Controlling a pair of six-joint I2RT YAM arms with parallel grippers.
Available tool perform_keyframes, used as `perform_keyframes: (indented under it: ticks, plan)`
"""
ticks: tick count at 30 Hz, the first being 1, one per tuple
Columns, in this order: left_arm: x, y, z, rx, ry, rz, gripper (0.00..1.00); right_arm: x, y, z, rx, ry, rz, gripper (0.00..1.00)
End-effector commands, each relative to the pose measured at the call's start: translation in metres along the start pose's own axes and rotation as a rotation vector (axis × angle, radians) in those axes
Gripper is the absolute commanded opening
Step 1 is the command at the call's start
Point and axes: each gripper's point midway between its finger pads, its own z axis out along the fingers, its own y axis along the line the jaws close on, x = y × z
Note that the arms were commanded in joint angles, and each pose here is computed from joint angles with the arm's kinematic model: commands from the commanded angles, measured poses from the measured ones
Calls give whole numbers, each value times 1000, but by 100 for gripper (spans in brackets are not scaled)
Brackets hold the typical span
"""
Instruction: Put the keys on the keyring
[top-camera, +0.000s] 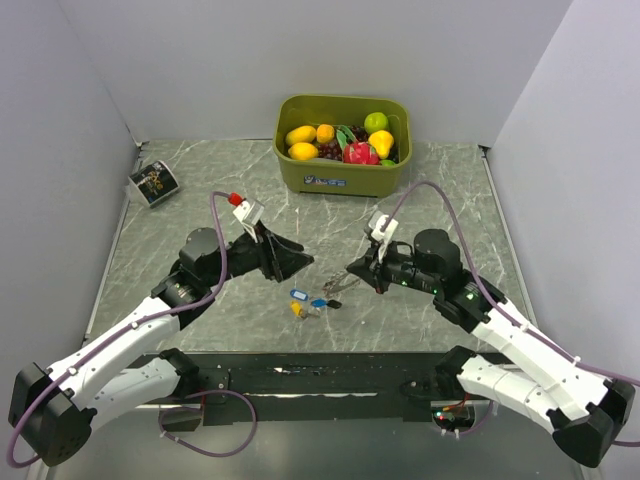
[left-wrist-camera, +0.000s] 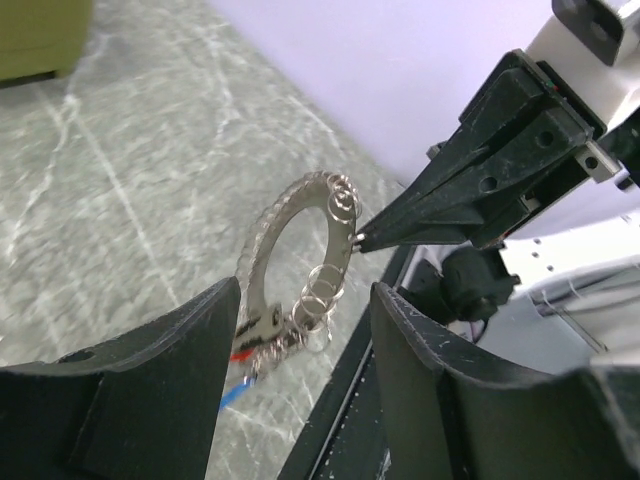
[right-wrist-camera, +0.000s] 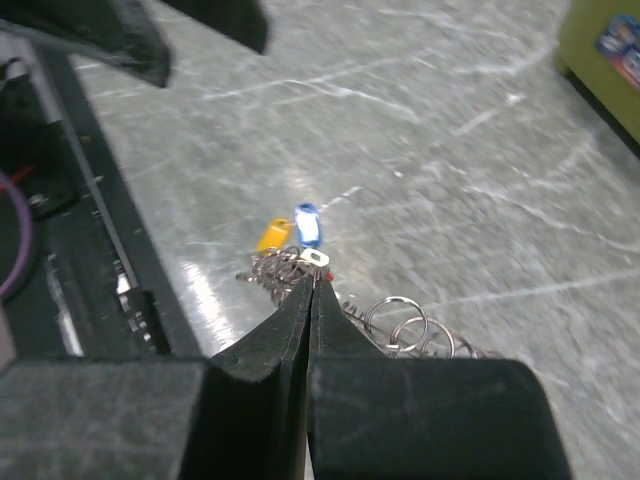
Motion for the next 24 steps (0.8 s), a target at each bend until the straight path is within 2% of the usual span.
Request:
perform_keyframes:
  ticks: [1,12,24]
  plan:
    - [-13,-30,-3,149,-29,81,60,-36,31,-12,-163,-159,-92,0]
    - [4,-65,3,312,61,126,54,-41,65,-19,-369,-177,-111,0]
    - [14,-85,2,385,72,128,51,-48,69,-19,-397,-188,-102,0]
